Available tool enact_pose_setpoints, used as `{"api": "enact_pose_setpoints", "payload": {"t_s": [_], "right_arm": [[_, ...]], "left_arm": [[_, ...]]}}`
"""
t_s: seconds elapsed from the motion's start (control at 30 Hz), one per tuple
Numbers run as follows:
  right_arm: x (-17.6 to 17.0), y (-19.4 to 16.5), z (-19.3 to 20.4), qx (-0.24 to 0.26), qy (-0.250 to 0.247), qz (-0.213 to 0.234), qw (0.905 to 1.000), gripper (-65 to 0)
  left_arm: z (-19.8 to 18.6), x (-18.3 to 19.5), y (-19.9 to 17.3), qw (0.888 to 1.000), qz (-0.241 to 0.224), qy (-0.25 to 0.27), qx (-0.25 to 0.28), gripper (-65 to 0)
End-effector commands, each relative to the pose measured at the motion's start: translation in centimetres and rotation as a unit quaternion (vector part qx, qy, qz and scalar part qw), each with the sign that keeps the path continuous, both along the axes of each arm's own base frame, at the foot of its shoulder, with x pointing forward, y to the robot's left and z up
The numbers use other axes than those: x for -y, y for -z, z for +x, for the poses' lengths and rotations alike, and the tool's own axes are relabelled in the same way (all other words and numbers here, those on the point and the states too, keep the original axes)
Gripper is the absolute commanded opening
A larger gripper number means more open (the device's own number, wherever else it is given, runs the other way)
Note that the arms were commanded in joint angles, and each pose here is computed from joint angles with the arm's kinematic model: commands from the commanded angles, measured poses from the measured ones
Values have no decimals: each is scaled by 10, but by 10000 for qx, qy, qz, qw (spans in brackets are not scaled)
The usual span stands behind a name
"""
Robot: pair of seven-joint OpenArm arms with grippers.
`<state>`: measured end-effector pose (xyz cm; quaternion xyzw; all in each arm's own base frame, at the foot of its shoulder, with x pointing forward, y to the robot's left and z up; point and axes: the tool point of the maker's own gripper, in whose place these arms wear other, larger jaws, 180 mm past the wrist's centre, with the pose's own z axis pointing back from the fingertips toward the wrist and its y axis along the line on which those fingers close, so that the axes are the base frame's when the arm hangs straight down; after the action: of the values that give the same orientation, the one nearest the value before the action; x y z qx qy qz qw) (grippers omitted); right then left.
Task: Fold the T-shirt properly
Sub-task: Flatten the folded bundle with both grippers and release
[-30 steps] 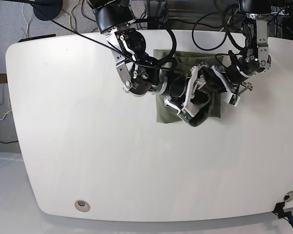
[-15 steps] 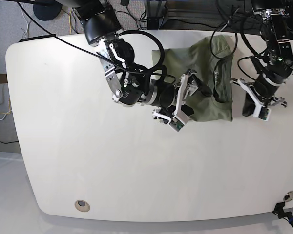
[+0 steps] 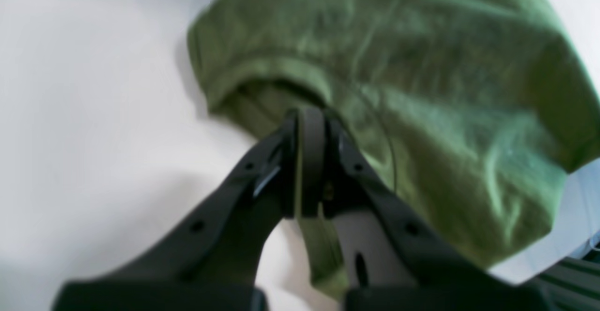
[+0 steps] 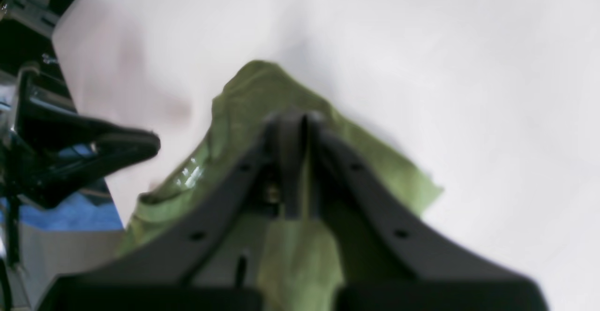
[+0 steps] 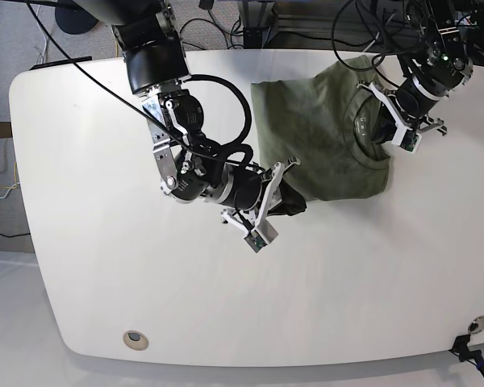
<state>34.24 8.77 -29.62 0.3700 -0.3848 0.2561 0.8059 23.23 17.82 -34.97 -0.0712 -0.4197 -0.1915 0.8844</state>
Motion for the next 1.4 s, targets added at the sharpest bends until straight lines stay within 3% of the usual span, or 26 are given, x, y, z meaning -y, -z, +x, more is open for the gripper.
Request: {"api": "enact_pose_setpoints", "payload": {"t_s": [0.0,0.13,0.4,0.53,0.7,0.93,1.1,1.23,1.37], "right_arm": [[-8,-17,13,209,22,304,9993,-650],[-21,-1,13,125,-45,337,9993,-650],[-20,73,5,353,154,-566,9977,-650],[2,110,2,233,353,-740,9964,-650],[43,129,-16,247,523,-944,9939,-650],[89,120,-45,291,1072,-922,9895,-650],[92,74,-42,694,1073,-969,9871,-650],[85,28,-27,1187,961,-1011,9831,-650],[69,18,-1,1256,1000,-917,9828,-650]], "left_arm": [[-1,14,-5,9997,-182,78,117,-650],[-13,36,10,9986,-346,354,-158,-650],[-25,42,58,9939,-608,346,-855,-650],[-17,37,80,9927,-109,468,-1108,-650],[18,40,88,9909,334,724,-1080,-650],[106,40,48,9950,539,745,-379,-650],[135,42,-5,9940,686,750,410,-650],[117,48,-39,9884,875,832,921,-650],[78,61,-27,9900,782,915,733,-650]]}}
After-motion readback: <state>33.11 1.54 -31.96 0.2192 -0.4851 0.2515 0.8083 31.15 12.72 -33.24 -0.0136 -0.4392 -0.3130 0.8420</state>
